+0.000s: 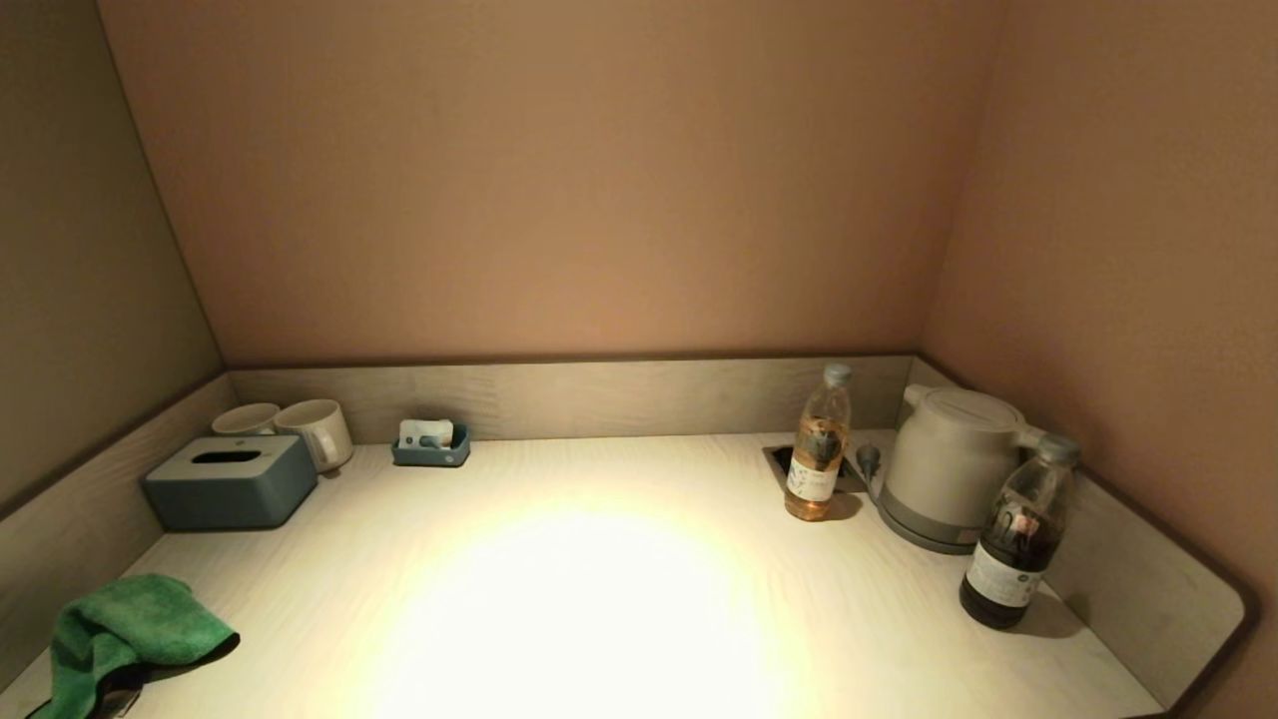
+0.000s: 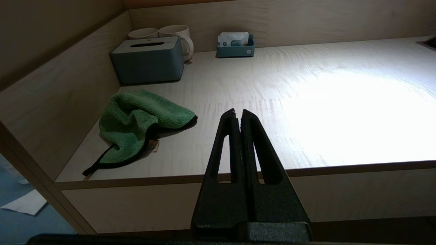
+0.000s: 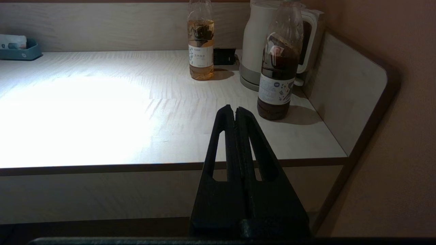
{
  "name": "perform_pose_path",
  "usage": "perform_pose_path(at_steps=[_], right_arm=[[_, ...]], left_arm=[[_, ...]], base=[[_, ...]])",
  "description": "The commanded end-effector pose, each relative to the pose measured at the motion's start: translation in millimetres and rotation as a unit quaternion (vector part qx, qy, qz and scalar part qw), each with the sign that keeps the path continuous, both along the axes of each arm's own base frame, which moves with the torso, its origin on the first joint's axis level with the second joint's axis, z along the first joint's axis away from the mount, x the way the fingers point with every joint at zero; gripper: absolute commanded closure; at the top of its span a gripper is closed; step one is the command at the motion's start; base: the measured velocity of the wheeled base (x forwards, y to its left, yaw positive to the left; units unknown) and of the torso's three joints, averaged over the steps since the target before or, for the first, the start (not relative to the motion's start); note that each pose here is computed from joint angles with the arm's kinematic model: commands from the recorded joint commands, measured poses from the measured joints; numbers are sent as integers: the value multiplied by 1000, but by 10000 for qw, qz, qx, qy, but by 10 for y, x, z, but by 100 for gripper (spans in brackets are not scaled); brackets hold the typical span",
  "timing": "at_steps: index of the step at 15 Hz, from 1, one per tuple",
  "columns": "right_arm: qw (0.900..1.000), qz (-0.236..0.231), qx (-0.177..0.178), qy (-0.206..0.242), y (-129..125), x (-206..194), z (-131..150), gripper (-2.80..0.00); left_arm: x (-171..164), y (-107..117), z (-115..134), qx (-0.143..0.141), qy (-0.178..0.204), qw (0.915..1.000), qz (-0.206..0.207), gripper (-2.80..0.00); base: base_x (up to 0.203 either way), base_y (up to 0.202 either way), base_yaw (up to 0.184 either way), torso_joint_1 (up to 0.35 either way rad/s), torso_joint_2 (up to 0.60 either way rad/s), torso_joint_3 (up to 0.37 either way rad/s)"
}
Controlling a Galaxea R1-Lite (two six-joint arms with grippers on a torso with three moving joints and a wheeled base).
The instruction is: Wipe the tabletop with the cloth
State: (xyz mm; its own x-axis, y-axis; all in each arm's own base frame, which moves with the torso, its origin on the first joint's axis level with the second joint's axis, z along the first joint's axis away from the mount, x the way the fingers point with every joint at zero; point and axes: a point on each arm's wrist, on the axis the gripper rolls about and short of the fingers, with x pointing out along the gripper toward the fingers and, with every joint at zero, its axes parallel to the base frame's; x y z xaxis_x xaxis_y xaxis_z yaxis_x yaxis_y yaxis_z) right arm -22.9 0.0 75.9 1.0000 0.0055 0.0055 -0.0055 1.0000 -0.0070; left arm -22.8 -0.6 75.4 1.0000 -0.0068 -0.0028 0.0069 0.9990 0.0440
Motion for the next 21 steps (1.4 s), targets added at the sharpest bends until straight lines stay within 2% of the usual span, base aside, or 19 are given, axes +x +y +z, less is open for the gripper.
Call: perform_pose_path(at_steps=[1,21], right_arm=[[10000,3,-3,5,0,1,1,0],[10000,3,27,-3,0,1,2,0]], left_arm=[[0,0,0,2,-3,10000,3,0],[-1,0,2,2,-6,10000,3,0]], base=[[0,0,0,0,0,0],[0,0,0,0,0,0]])
